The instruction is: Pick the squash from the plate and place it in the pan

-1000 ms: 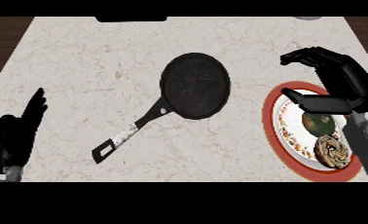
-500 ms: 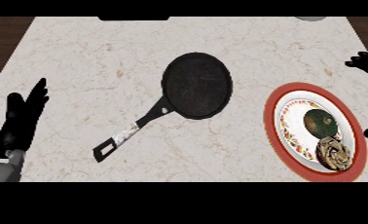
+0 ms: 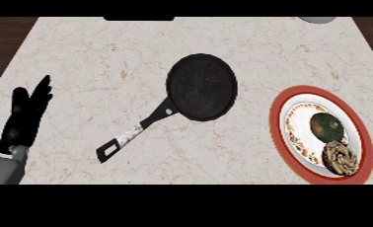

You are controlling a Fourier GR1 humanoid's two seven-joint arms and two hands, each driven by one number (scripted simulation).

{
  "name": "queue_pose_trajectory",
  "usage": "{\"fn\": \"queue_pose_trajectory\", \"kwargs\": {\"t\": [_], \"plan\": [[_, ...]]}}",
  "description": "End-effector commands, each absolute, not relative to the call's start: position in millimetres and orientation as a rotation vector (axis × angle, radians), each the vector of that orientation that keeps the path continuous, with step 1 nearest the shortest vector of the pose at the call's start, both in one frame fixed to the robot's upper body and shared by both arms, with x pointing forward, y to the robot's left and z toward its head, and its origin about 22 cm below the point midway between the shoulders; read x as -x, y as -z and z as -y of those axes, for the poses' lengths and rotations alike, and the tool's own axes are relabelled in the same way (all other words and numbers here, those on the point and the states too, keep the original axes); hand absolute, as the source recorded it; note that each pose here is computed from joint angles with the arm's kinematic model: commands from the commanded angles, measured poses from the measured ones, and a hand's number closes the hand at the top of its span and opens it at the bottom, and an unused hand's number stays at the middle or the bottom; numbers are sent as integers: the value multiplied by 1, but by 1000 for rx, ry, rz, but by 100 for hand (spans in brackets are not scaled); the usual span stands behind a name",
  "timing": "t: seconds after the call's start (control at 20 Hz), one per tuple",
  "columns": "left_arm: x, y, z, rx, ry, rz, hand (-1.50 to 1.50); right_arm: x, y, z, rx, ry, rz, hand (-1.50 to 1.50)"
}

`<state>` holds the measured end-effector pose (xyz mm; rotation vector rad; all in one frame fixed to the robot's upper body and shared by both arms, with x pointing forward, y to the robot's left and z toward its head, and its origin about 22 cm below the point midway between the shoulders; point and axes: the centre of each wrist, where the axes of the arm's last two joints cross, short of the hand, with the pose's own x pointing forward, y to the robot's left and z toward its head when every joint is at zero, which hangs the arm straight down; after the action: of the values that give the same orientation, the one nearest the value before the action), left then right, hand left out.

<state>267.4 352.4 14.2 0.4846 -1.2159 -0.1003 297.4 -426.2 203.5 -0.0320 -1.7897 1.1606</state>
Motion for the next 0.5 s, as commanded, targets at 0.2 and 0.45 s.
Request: {"fn": "queue_pose_trajectory", "kwargs": {"t": [0.2, 0.45], "plan": [[-283, -20, -347, -487, 81, 1223, 0, -286, -204, 385, 149, -1688, 1576, -150], [-275, -15, -332, -483, 89, 1209, 0, -279, -182, 388, 232, -1817, 1465, -150]]}}
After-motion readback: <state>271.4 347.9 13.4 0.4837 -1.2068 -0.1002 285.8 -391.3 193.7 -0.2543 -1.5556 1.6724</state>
